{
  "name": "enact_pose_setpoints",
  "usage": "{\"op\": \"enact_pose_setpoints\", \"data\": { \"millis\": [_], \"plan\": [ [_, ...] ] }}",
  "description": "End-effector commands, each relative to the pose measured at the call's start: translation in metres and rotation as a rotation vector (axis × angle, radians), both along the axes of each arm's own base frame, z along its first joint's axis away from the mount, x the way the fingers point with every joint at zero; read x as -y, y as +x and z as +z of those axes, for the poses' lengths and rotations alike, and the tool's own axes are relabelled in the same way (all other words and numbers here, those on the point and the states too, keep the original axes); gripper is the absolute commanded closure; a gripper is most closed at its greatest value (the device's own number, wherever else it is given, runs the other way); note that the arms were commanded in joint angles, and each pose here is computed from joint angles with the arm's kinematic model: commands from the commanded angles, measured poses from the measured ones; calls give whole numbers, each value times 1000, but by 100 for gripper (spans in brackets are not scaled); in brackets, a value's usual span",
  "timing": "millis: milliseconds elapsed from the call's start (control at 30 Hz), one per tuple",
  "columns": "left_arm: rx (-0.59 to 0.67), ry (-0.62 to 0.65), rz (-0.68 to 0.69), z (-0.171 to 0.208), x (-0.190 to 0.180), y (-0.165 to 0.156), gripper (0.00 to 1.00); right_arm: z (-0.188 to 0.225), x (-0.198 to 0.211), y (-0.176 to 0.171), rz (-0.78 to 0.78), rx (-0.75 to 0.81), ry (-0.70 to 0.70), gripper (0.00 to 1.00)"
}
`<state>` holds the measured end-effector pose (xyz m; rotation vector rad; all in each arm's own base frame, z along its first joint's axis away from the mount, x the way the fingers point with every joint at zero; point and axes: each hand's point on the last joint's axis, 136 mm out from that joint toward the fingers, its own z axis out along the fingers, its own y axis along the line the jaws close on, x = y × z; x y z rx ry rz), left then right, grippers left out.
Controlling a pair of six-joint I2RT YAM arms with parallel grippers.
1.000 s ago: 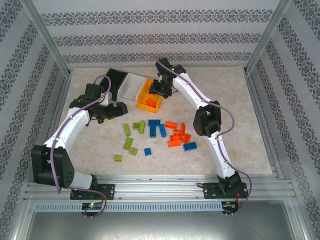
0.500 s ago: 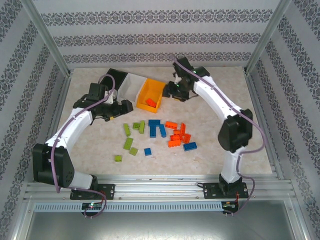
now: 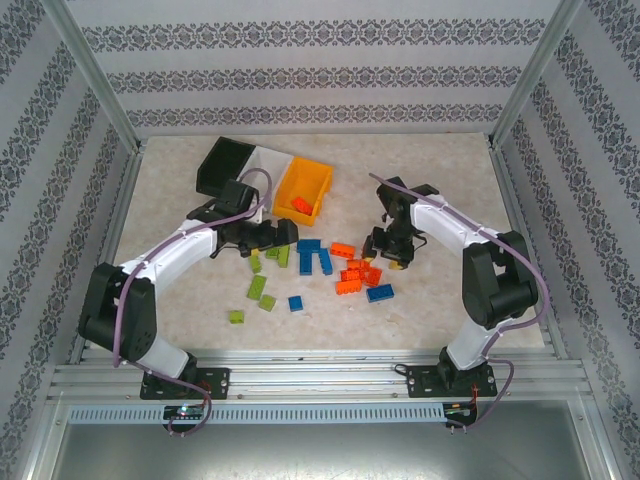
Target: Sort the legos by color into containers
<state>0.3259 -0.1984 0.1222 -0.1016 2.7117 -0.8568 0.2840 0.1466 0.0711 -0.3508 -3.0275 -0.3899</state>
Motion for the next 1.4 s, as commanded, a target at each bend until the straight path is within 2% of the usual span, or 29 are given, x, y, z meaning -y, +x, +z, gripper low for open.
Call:
{"op": "enact_pose_setpoints", "data": {
  "millis": [0,933,1167,1267,1367],
  "plan": [
    [54,-4,9,16,8,12,1,1,-12,9,31,41,36,41],
    [42,13,71,17,-5,-5,0,-34,-25,31,74,-4,57,42],
    [44,20,71,19,-6,-7,0,-47,-26,36,62,-21,51,48],
    [44,22,72,18,-7,-8,0,-50,-23,36,52,-27,46,55],
    [43,26,72,17,-8,-10,0,-49,-19,38,34,-19,44,68]
  ]
}}
